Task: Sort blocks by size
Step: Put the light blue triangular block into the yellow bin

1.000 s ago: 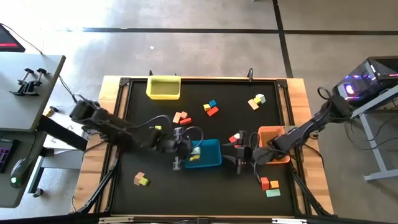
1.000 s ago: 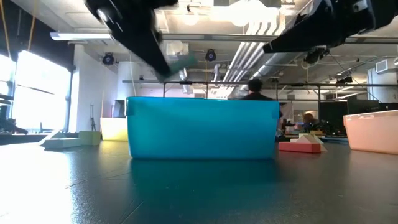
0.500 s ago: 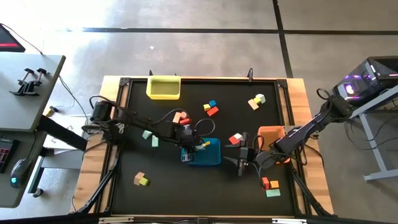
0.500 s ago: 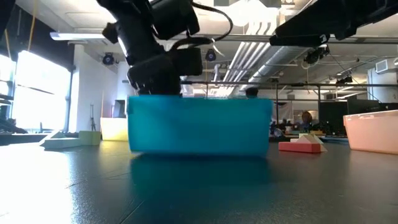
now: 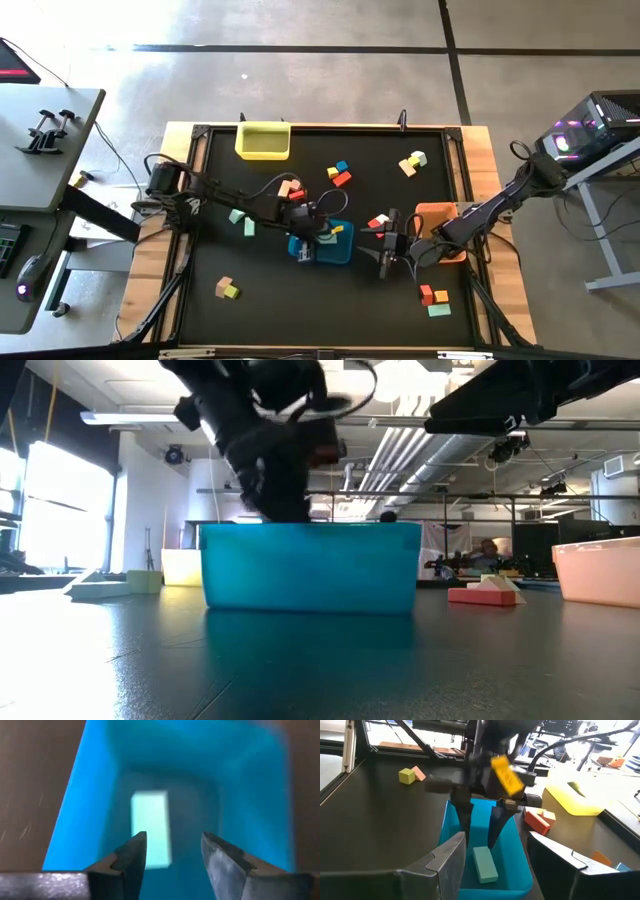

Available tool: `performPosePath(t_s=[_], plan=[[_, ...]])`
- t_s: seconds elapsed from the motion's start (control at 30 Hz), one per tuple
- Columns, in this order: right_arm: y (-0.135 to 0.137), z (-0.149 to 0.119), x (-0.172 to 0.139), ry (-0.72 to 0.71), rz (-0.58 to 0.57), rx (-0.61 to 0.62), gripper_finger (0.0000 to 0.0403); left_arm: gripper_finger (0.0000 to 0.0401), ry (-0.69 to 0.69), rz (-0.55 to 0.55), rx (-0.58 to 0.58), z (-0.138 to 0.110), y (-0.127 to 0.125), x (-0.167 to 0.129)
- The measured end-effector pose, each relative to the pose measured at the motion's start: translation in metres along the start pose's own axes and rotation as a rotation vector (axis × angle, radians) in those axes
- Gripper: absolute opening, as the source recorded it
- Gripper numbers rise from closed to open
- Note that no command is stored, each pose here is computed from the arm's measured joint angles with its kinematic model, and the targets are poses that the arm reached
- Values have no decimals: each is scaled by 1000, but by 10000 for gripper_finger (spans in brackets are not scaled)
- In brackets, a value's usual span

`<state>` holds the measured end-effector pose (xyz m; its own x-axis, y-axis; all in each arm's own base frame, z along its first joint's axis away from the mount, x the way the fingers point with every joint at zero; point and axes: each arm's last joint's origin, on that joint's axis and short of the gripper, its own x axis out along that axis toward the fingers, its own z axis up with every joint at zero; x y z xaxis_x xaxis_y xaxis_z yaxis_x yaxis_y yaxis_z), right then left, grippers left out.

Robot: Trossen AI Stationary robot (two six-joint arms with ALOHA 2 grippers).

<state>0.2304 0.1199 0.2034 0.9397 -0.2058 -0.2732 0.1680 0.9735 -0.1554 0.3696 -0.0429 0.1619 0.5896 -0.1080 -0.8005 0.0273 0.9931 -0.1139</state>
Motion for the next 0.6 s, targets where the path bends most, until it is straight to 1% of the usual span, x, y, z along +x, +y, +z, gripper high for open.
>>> performPosePath(t_s=[0.17,0.3,0.4,0.5,0.6], plan=[[0,0,0,1,0,0,208,191,-33,-9,1,16,-3,-19],[0,0,0,3,1,-2,208,185,-50,4,2,25,-5,-50],[0,-1,0,9,1,-3,208,177,-52,41,3,22,-6,-74],[0,-2,0,14,1,-3,208,171,-89,88,3,13,-6,-97],[0,-2,0,14,2,-4,208,168,-149,142,-39,0,-5,-114]])
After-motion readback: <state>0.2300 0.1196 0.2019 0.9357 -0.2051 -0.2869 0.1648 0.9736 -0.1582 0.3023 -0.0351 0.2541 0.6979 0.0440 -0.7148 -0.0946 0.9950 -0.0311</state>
